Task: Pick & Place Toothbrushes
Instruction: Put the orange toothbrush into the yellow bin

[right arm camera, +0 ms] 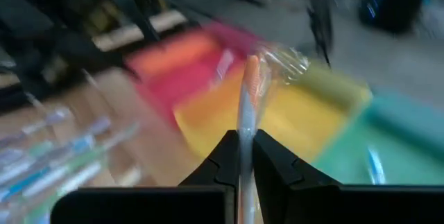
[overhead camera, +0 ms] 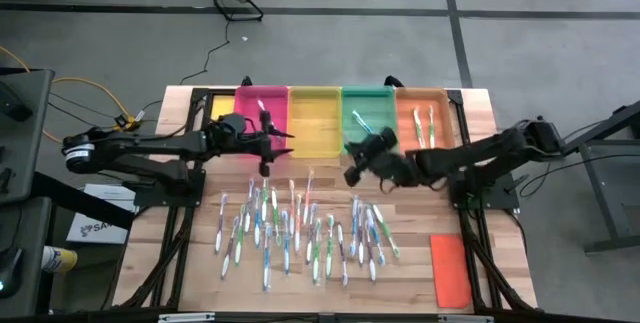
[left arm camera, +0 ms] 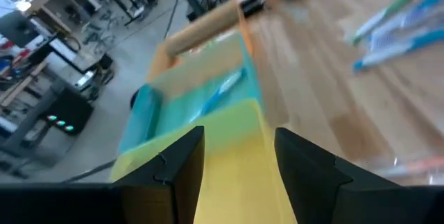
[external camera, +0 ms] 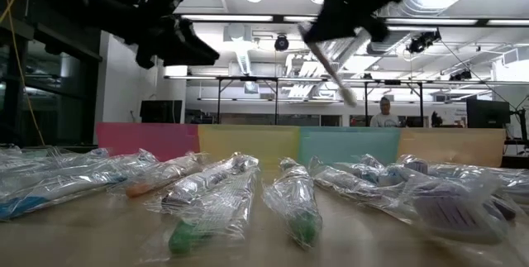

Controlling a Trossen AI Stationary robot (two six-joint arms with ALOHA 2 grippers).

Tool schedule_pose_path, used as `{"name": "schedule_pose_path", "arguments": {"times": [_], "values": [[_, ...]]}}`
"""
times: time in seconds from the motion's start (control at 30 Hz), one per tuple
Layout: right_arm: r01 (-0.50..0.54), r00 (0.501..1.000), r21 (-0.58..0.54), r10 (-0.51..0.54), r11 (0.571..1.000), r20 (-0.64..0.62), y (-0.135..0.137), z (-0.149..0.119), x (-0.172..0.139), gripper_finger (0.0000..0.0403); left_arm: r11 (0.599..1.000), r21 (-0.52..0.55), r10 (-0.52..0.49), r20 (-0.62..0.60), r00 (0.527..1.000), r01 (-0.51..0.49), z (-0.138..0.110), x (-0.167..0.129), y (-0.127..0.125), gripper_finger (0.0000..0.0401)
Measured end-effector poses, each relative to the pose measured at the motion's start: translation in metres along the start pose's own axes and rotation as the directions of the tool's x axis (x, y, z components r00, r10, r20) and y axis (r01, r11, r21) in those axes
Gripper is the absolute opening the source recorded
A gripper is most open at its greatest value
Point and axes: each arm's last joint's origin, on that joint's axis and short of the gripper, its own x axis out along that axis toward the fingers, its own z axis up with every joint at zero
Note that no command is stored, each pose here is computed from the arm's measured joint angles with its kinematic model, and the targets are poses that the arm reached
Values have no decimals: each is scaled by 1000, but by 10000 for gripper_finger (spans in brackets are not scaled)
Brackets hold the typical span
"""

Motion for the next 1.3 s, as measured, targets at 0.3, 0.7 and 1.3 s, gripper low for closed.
{"name": "schedule_pose_path", "arguments": {"times": [0.3, 0.7, 1.3], "values": [[-143, 972, -135, 165, 981, 167, -26, 37, 28, 15, 989, -147, 41, 202, 979, -11, 6, 20, 4, 170], [-216, 929, -245, 276, 945, 246, -30, 34, 61, 15, 975, -219, 96, 270, 958, -35, 3, 33, 4, 170], [-317, 852, -311, 413, 896, 321, -35, 42, 67, 15, 967, -250, 120, 252, 960, -56, 9, 58, 13, 170]]}}
